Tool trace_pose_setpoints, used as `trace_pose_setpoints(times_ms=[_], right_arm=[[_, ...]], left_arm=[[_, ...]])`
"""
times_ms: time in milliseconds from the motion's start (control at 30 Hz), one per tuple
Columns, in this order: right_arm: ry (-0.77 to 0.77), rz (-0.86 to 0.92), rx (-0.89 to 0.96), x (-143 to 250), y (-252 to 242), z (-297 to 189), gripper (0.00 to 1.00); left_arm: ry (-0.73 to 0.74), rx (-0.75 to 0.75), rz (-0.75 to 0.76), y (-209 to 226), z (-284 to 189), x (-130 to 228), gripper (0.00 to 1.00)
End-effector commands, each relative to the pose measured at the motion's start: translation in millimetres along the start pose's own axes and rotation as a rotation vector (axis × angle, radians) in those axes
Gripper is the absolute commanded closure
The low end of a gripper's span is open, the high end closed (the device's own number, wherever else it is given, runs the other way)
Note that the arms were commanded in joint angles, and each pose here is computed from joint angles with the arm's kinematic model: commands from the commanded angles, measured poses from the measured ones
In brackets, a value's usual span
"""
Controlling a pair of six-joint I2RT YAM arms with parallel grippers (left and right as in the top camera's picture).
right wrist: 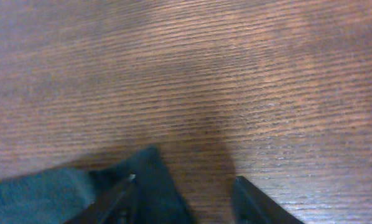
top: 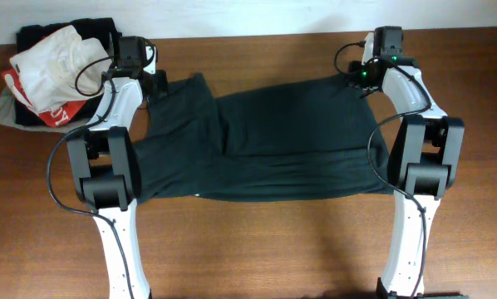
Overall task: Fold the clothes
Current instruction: 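Grasp the shirt's upper right corner with the right gripper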
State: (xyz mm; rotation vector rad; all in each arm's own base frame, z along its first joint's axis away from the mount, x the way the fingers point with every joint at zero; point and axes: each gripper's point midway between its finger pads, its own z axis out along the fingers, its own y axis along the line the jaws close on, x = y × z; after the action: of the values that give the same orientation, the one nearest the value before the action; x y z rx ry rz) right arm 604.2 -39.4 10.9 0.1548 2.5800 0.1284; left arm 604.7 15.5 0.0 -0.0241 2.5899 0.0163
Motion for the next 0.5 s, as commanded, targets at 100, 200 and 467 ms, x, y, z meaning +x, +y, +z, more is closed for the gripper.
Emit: trace_pose_setpoints(times_ms=[100,200,467], right_arm=[[-0.003,0.003,-0.020,0,4,10,0.33],[-0.016,-0.001,-0.084,-5,16,7,0.33],[0.020,-0.046,-0.121,-4,24,-1,0.33]], left_arm=[[0.237,-0.009,-0.002,5,59,95,0.99],[0.236,-0.009,-0.002,5,59,95,0.99],[0.240,-0.009,-0.002,5,59,96,0.99]])
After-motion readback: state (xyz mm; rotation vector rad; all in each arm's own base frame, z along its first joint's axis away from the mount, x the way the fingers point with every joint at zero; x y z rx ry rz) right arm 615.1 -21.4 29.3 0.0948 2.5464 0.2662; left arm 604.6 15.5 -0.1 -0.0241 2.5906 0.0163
